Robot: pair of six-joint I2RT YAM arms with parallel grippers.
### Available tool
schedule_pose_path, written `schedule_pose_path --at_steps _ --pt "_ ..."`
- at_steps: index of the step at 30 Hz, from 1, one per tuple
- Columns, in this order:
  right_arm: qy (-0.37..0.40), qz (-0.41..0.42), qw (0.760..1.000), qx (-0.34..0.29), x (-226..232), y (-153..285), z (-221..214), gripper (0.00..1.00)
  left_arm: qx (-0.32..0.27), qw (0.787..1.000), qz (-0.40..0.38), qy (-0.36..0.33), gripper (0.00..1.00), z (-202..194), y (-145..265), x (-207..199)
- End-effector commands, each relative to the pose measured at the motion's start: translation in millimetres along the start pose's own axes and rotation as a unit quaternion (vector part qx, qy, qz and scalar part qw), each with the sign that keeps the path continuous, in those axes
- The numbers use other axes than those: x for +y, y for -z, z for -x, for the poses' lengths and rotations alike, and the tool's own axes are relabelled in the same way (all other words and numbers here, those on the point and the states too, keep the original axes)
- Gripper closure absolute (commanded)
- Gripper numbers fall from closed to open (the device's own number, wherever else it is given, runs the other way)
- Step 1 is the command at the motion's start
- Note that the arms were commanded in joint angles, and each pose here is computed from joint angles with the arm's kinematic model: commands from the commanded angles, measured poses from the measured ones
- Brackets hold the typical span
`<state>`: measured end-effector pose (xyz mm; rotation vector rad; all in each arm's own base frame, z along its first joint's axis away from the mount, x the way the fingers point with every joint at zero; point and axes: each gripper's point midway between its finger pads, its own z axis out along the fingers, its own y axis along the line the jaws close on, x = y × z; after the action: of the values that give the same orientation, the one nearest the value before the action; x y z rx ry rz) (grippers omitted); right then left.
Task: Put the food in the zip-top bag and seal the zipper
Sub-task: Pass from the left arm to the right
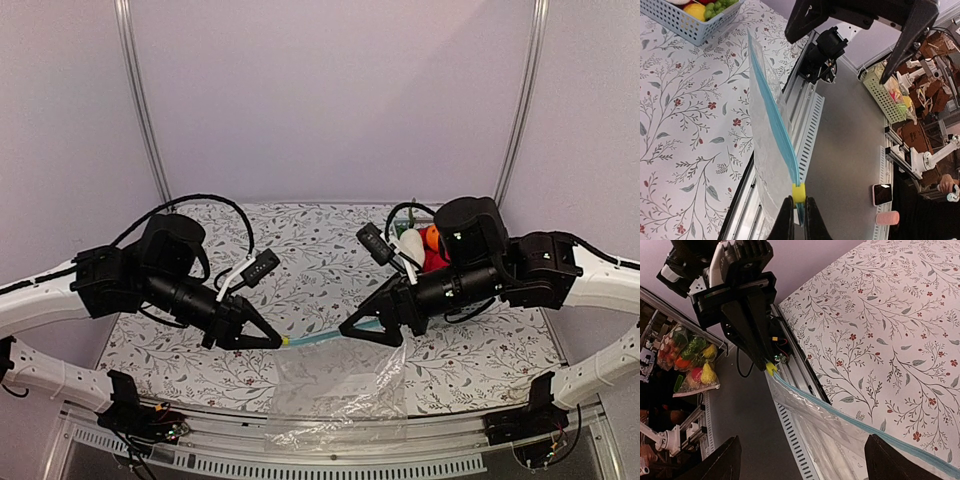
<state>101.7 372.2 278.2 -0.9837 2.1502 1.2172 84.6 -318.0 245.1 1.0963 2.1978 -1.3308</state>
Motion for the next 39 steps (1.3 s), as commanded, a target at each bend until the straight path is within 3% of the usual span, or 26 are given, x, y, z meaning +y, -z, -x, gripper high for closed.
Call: schedule_pose_path --at_steps 1,9,17,20,23,30,32,35,37,39 --pt "0.049 0.054 0.997 0.032 30 15 -10 0.14 0.016 0.998 -0.034 -0.045 1.0 -2 6 -14" --pt "0.084 0.072 0.991 0.073 50 -10 -19 0.16 0.025 0.993 -0.103 -0.061 1.0 9 13 -48" --pt "0.082 0.104 0.988 0.077 59 -40 -22 0.21 0.065 0.989 -0.125 -0.047 1.0 -12 8 -53" --pt "0.076 0.114 0.987 0.089 64 -48 -29 0.33 0.062 0.989 -0.123 -0.05 1.0 -13 11 -55" --pt "0.075 0.114 0.986 0.096 65 -54 -33 0.51 0.058 0.99 -0.12 -0.053 1.0 -12 12 -55" --pt "0.079 0.103 0.989 0.076 65 -50 -28 0.87 0.049 0.994 -0.08 -0.049 0.99 -10 6 -39" --pt "0.079 0.102 0.99 0.063 64 -47 -25 0.97 0.036 0.996 -0.062 -0.05 0.79 -6 6 -33" --pt "0.077 0.095 0.992 0.043 62 -43 -19 1.0 0.001 0.997 -0.057 -0.056 0.33 1 9 -32" --pt "0.078 0.089 0.993 0.032 61 -39 -16 1.0 -0.026 0.996 -0.055 -0.059 0.19 5 13 -32" --pt "0.079 0.091 0.992 0.023 63 -35 -14 1.0 -0.044 0.995 -0.057 -0.062 0.16 6 15 -32"
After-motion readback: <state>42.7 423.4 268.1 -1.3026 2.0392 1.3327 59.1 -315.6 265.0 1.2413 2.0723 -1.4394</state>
